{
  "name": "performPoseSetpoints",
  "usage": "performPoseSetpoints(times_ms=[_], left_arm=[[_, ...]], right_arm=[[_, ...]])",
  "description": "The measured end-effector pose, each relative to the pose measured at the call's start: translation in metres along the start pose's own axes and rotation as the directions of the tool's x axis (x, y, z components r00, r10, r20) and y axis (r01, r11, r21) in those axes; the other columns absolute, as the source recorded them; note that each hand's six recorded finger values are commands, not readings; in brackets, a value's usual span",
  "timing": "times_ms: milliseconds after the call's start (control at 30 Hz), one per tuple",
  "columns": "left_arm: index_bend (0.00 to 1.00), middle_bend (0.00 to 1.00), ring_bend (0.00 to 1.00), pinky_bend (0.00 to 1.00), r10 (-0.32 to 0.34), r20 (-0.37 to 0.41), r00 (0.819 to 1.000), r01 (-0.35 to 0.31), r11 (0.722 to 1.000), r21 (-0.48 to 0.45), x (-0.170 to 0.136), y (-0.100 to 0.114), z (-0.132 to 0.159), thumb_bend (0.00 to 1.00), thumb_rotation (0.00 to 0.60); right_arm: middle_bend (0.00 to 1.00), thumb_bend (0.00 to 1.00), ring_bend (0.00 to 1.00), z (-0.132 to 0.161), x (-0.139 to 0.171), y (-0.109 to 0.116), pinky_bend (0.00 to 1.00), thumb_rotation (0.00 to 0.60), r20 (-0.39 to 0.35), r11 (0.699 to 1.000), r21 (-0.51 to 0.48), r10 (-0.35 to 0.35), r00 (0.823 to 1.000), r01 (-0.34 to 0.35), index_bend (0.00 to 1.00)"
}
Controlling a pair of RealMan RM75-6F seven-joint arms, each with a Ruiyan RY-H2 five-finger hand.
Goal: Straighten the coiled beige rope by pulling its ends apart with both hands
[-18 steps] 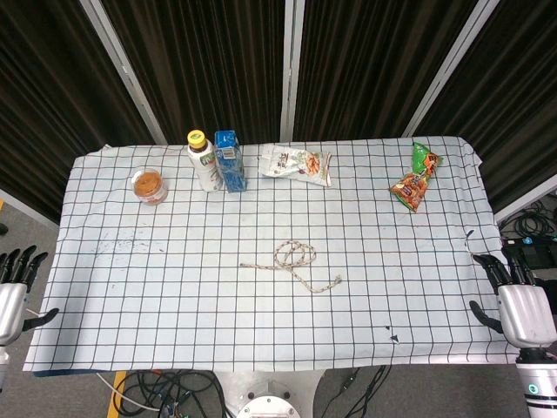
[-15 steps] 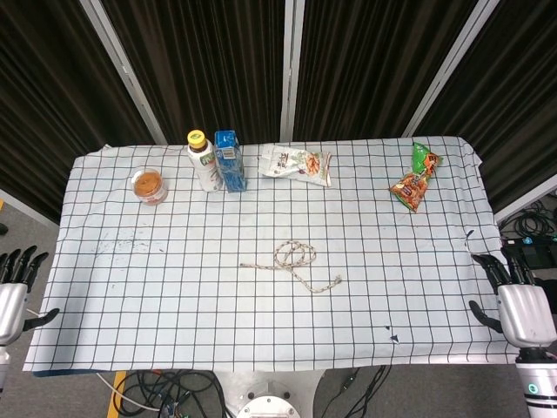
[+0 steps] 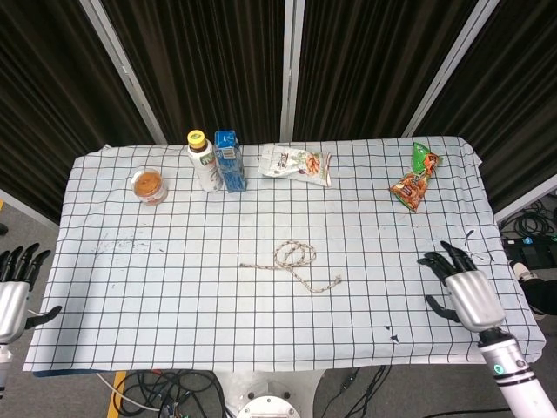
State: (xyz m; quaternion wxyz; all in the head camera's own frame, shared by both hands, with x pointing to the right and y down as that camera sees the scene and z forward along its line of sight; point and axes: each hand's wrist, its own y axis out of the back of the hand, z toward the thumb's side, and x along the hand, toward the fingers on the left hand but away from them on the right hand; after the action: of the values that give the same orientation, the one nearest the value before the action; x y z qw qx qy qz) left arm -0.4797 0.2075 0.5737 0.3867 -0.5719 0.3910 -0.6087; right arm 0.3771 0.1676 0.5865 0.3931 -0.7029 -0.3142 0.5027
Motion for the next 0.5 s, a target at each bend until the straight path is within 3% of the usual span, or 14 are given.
performPoseSetpoints(times_ms=[233,500], left_arm=[[0.13,0.05,0.00,0.00,-0.012,-0.007,1.000,0.012,1.000,-0.005,0.000,-0.003,-0.003,0.02,0.600],[0.13,0.05,0.00,0.00,-0.026,-0.022,0.999,0.026,1.000,-0.010,0.005,-0.005,-0.009,0.02,0.600]], right_arm=[[0.22,0.20,0.02,0.051,-0.059,-0.036,0.12,0.600,-0.162,0.996,0.011,0.092,0.983,-0.091,0.41],[0.21,0.20,0.00,0.080,-0.097,-0.072,0.08,0.600,-0.216,0.994,0.048,0.108,0.970,-0.099,0.46]])
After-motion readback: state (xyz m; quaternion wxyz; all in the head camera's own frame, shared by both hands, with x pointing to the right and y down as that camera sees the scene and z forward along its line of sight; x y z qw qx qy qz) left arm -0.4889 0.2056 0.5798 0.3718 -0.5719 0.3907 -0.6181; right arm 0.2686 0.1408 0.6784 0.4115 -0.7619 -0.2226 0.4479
